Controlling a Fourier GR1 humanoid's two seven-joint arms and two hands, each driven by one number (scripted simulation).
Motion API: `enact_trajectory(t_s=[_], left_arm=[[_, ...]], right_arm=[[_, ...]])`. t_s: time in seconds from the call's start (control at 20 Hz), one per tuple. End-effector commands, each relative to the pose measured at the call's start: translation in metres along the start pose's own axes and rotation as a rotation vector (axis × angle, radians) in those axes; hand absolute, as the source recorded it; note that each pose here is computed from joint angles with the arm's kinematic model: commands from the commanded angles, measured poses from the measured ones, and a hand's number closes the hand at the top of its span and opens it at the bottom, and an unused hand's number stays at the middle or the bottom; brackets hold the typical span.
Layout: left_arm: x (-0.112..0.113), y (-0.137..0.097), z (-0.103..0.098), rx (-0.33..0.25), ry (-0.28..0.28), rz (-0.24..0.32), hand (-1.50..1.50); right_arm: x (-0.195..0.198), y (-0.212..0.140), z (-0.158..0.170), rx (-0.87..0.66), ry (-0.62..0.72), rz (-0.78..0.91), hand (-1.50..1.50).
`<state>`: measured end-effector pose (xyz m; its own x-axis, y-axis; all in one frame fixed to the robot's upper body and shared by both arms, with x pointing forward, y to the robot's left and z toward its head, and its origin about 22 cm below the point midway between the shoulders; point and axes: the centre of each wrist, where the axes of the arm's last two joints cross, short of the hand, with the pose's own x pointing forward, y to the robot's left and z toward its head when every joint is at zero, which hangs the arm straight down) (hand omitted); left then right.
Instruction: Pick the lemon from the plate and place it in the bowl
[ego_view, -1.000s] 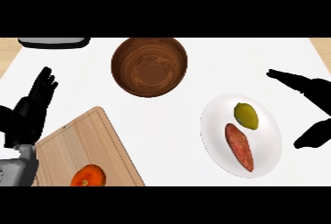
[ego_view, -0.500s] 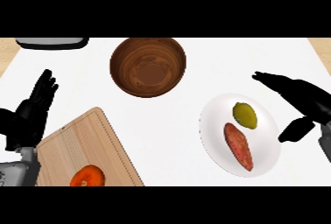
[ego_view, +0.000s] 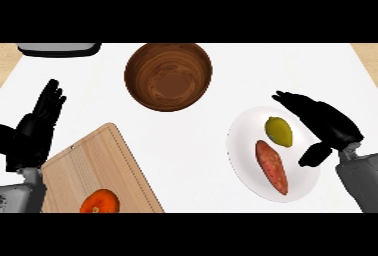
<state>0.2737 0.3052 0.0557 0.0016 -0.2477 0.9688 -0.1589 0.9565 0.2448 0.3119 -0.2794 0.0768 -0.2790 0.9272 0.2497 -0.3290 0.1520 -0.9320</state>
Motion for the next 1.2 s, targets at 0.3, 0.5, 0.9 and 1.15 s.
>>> enact_trajectory(t_s=[0.3,0.5,0.9,1.15], left_arm=[[0.003,0.012,0.001,0.010,0.005,0.000,0.00],[0.009,0.012,0.001,-0.003,0.000,-0.009,0.00],[0.010,0.002,-0.006,-0.002,0.002,-0.003,0.00],[0.005,-0.004,-0.007,0.001,0.002,0.008,0.00]], right_arm=[[-0.022,0.032,0.004,0.044,0.007,0.007,-1.50],[0.001,0.043,-0.017,0.030,0.028,-0.009,-1.50],[-0.013,0.036,-0.043,0.071,0.043,-0.038,1.50],[-0.005,0.051,-0.056,0.089,-0.058,-0.034,1.50]])
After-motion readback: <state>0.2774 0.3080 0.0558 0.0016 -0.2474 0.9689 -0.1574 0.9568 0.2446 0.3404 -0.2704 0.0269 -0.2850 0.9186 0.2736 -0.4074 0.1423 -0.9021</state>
